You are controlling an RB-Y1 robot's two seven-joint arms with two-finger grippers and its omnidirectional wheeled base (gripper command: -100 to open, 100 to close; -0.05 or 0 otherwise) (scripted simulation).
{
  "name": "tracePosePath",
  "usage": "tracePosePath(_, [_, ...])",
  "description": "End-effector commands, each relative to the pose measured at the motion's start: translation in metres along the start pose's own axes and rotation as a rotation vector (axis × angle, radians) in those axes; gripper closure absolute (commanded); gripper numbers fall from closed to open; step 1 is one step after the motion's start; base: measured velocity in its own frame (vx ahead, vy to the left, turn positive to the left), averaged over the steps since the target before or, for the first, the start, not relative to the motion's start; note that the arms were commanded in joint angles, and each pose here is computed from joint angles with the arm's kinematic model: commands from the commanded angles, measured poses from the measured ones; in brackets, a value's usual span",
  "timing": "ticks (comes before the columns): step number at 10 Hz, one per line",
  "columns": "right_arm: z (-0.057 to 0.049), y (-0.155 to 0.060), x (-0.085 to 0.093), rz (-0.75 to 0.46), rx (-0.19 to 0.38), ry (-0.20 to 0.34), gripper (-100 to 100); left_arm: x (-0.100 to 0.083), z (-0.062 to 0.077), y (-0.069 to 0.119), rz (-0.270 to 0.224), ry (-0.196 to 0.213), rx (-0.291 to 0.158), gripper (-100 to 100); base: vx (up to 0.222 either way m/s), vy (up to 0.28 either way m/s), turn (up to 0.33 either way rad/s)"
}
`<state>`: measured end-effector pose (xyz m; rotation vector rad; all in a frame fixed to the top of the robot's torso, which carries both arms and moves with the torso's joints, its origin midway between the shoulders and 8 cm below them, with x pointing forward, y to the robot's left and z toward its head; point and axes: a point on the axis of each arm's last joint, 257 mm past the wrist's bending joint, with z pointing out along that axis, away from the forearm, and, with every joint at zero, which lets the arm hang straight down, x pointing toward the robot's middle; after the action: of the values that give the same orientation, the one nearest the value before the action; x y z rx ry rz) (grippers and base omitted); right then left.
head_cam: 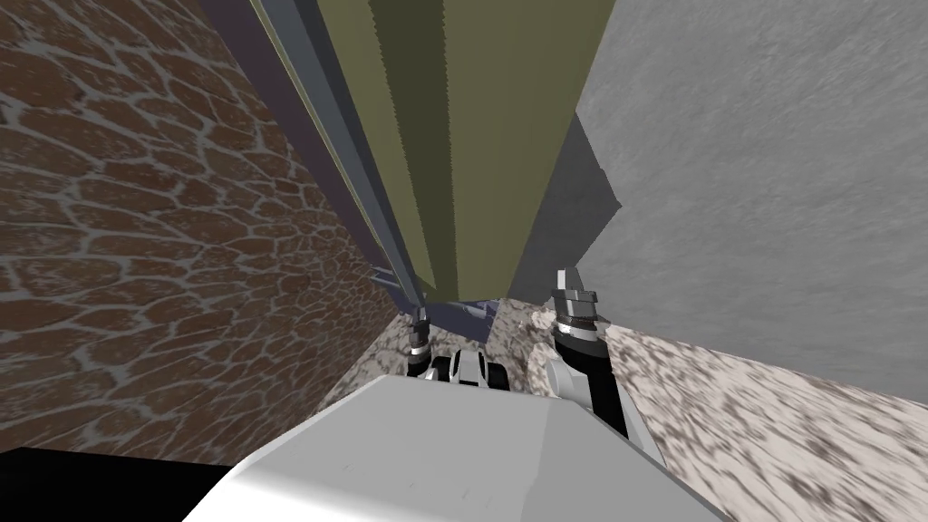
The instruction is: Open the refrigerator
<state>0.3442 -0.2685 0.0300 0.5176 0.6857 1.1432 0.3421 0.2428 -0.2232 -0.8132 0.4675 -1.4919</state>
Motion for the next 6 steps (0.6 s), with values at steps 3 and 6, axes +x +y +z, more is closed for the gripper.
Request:
tracePosePath(3, [0.0, 0.0, 0.0, 0.0, 0.0, 0.0, 0, -0.022, -0.005, -0.014, 0.052, -0.059, 0.026, 100, -0.043, -0.184, 0.113])
tracePosePath(6, [0.0, 0.0, 0.0, 0.0, 0.0, 0.0, 0, -0.042, -0.008, -0.032, 0.103, -0.114, 0.067, 100, -0.069, -0.215, 0.107])
